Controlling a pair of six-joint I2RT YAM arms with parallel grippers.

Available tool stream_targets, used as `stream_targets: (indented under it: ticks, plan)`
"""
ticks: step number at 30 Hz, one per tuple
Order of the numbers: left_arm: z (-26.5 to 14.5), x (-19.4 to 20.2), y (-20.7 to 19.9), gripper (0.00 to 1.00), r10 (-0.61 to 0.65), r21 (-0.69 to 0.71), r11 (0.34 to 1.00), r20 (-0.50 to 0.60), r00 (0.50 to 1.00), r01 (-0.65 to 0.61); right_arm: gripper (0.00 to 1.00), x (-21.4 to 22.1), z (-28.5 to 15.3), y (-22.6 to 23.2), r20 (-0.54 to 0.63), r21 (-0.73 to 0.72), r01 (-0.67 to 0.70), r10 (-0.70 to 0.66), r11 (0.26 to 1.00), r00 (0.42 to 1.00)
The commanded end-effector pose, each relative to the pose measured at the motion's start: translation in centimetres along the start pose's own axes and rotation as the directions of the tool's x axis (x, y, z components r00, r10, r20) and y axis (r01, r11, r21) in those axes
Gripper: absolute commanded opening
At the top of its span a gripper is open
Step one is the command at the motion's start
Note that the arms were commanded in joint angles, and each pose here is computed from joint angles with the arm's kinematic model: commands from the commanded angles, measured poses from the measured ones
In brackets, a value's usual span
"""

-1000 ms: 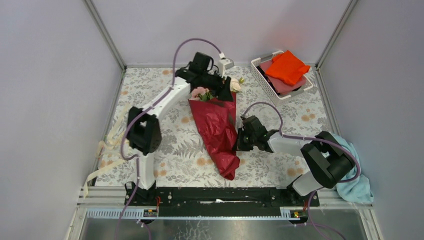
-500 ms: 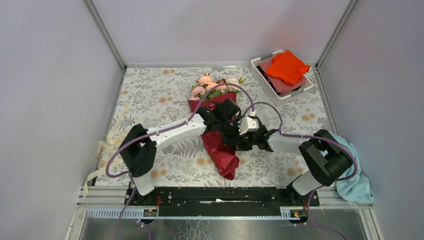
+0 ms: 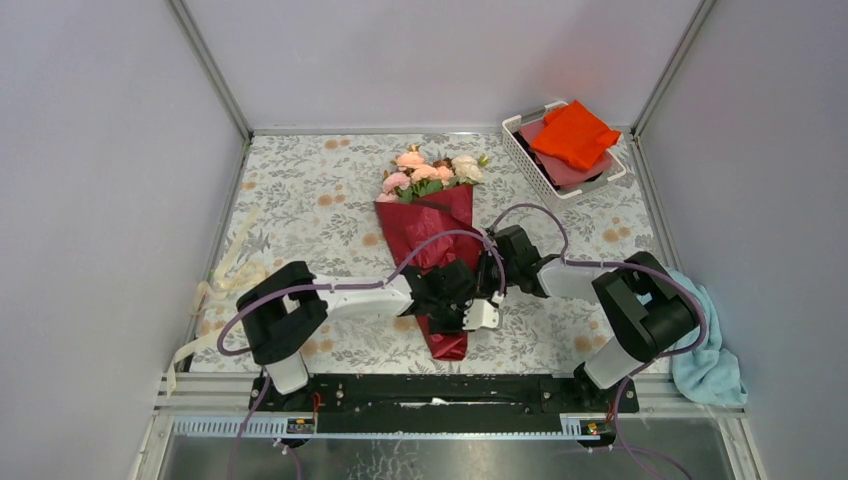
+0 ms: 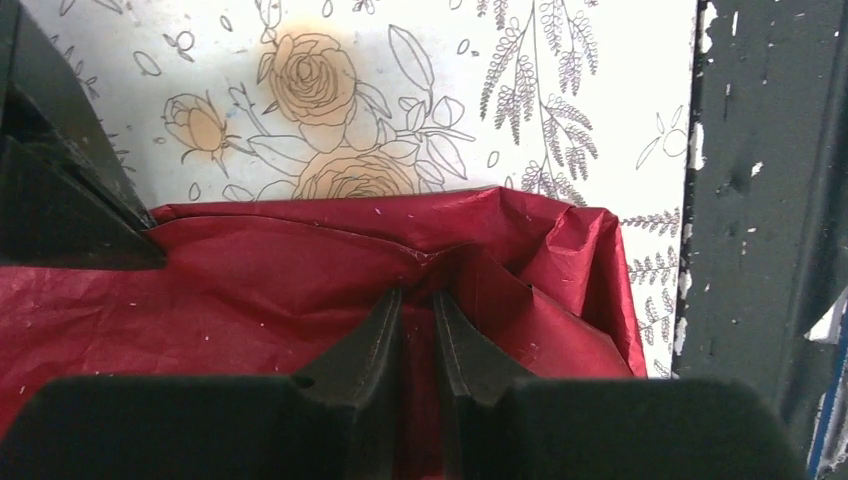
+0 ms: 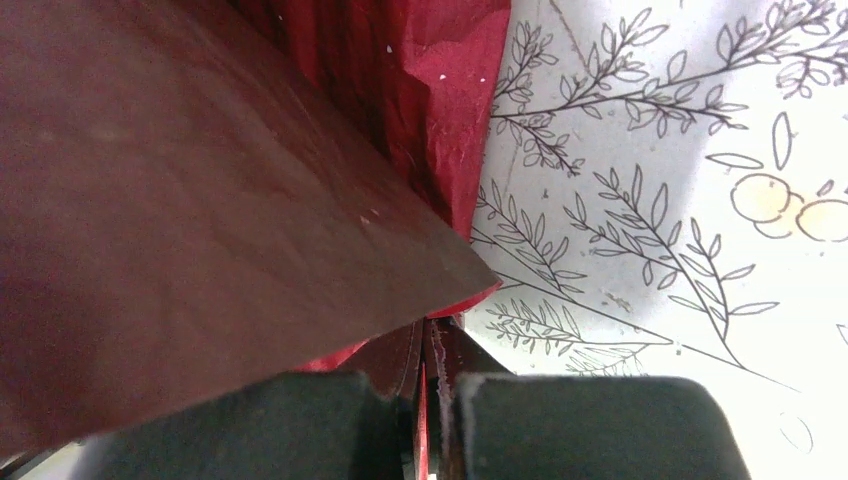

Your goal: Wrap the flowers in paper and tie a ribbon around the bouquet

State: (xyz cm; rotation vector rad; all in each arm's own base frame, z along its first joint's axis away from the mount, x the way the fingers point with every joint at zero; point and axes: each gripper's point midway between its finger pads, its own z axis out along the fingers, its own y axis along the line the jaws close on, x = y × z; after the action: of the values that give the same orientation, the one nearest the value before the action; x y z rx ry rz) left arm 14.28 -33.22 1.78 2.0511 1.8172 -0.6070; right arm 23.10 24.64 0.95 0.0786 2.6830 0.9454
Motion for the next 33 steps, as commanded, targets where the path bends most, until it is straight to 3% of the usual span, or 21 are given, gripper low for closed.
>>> stream_targets:
  ticks: [1, 4, 11, 16, 19, 21, 23, 25, 28, 33]
  plan:
    - [-0.1, -0.6, -0.3, 0.25, 0.059, -0.02, 0.998, 0.037, 0.998, -0.058, 0.0, -1.4, 0.4, 0.0, 0.025, 0.013, 0.018, -0.018, 1.0, 1.0]
    - [0.0, 0.4, -3.3, 0.28, 0.109, 0.05, 0.993, 0.03, 0.994, -0.111, 0.0, -1.7, 0.3, -0.3, 0.027, 0.039, 0.024, -0.025, 0.999, 0.999]
    - [-1.0, 1.4, -8.8, 0.49, 0.222, 0.176, 0.96, 0.001, 0.975, -0.218, 0.0, -2.2, 0.6, -0.5, 0.013, 0.067, 0.046, -0.047, 0.997, 0.999]
    - [-1.3, 1.8, -9.4, 0.51, 0.246, 0.223, 0.947, -0.037, 0.968, -0.232, 0.0, -2.2, 0.8, -0.6, 0.007, 0.073, 0.048, -0.049, 0.996, 0.999]
    - [-4.2, -0.4, -9.9, 0.51, 0.293, 0.274, 0.918, 0.019, 0.956, -0.287, 0.0, -2.2, 0.8, -0.4, 0.001, 0.064, 0.046, -0.046, 0.997, 0.999]
    - [-7.8, -3.0, -9.0, 0.51, 0.282, 0.283, 0.907, 0.141, 0.949, -0.312, 0.0, -2.2, 0.8, -0.3, -0.004, 0.065, 0.05, -0.05, 0.997, 0.999]
    - [-10.2, -5.2, -6.0, 0.48, 0.195, 0.239, 0.936, 0.262, 0.945, -0.259, 0.0, -2.3, 0.7, -0.2, -0.005, 0.066, 0.052, -0.052, 0.996, 0.999]
    - [-10.0, -5.7, -1.5, 0.34, 0.079, 0.142, 0.982, 0.296, 0.952, -0.126, 0.0, -2.3, 0.6, -0.2, -0.005, 0.069, 0.055, -0.055, 0.996, 0.998]
    - [-6.8, -3.3, 2.0, 0.19, 0.01, 0.067, 0.998, 0.188, 0.982, -0.022, 0.0, -2.4, 0.6, -0.3, -0.007, 0.078, 0.056, -0.055, 0.995, 0.998]
    - [-2.9, 0.3, -0.5, 0.14, 0.069, 0.102, 0.992, 0.05, 0.996, -0.074, 0.0, -2.7, 0.6, -0.3, -0.008, 0.09, 0.062, -0.062, 0.994, 0.998]
